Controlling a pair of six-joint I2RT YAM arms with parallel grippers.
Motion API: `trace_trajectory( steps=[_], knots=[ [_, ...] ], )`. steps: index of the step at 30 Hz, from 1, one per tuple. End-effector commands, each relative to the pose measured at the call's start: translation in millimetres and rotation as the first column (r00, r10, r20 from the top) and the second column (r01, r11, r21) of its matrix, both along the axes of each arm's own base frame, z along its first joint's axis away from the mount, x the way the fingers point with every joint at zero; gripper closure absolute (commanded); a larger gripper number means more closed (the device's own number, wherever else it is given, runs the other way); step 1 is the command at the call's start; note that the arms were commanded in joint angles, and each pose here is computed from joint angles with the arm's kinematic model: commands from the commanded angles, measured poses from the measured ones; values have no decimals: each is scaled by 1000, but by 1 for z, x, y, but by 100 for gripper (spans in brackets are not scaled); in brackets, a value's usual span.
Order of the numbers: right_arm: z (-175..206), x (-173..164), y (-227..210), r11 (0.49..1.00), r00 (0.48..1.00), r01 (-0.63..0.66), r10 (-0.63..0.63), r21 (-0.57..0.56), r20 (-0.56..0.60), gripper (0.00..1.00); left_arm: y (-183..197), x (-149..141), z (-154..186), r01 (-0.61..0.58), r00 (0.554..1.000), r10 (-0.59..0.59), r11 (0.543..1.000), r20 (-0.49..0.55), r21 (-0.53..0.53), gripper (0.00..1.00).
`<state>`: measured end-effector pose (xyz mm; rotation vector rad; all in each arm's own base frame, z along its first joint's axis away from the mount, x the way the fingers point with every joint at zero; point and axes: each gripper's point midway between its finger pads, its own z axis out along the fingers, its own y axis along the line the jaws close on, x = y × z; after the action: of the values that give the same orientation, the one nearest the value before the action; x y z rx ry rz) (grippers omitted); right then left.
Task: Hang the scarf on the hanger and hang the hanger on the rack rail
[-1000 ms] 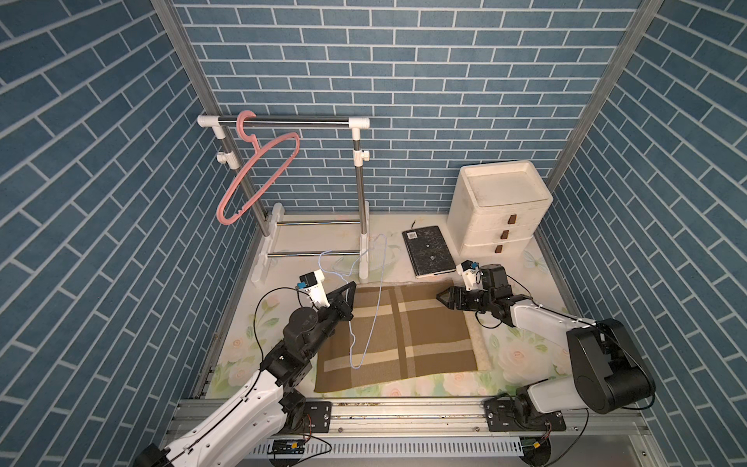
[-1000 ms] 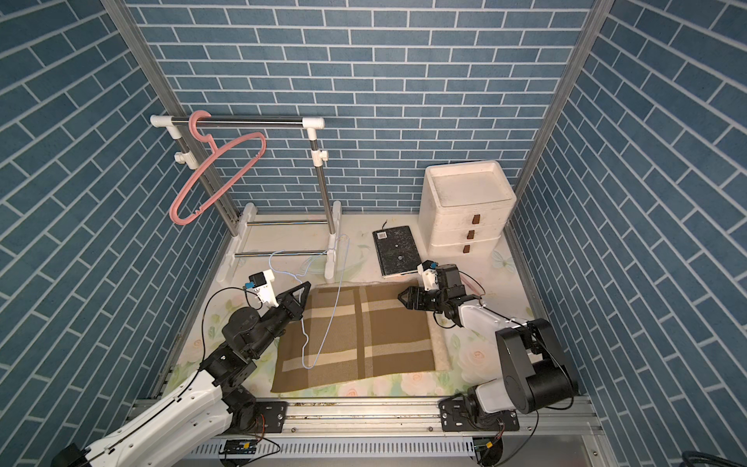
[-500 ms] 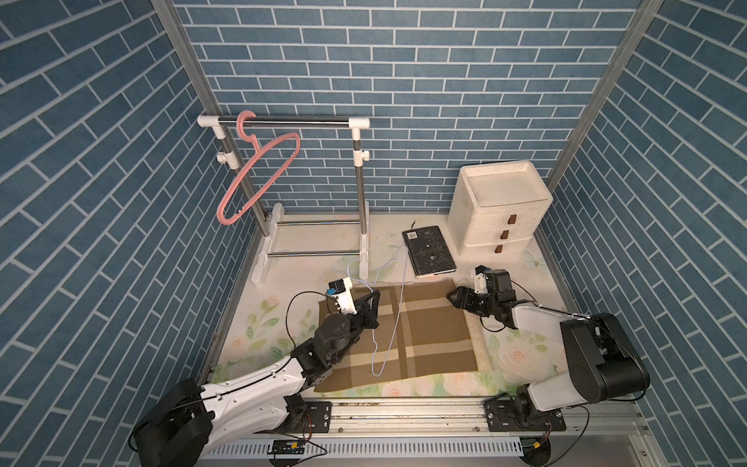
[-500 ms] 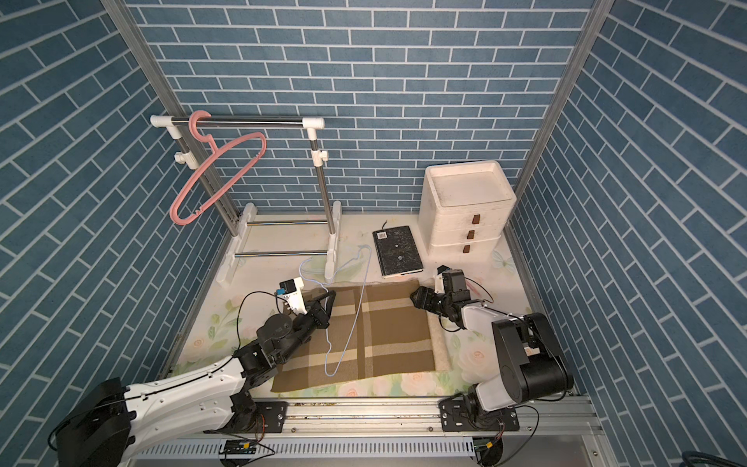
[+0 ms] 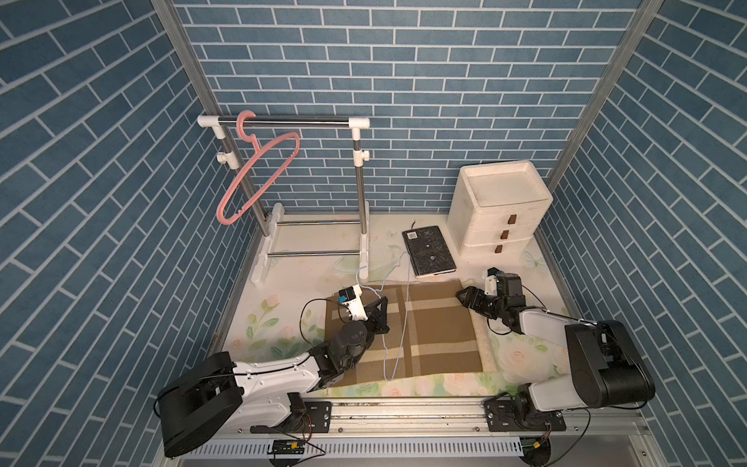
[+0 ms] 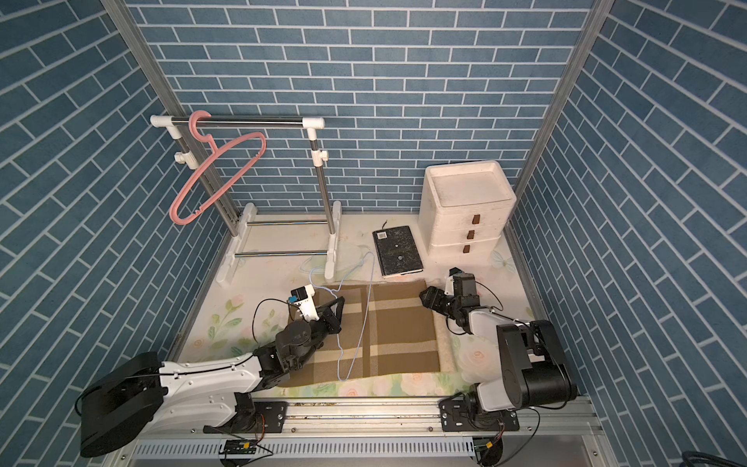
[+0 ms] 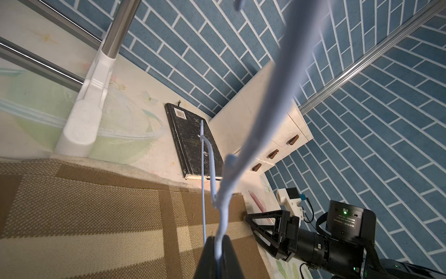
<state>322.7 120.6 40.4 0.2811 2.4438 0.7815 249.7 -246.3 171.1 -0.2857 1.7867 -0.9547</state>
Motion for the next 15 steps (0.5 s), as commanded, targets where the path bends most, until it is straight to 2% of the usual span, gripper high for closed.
trace_trajectory(
  steps=[1, 6, 12, 15],
  knots=[
    [-43, -30, -35, 987, 976, 119, -136, -106, -171, 22, -2, 1, 7, -41, 999, 42, 998, 9, -42, 100],
    [-21, -16, -23, 997, 993, 60, -63, -39, -95, 22, -6, -3, -10, -67, 998, 66, 996, -24, -56, 100],
    [7, -12, -29, 991, 999, -10, 5, -132, -34, 23, -8, -8, -26, -93, 994, 89, 994, -59, -64, 100],
    [13, -21, -27, 990, 998, -48, 43, -129, -40, 24, -7, -9, -31, -96, 993, 92, 994, -75, -51, 100]
  ],
)
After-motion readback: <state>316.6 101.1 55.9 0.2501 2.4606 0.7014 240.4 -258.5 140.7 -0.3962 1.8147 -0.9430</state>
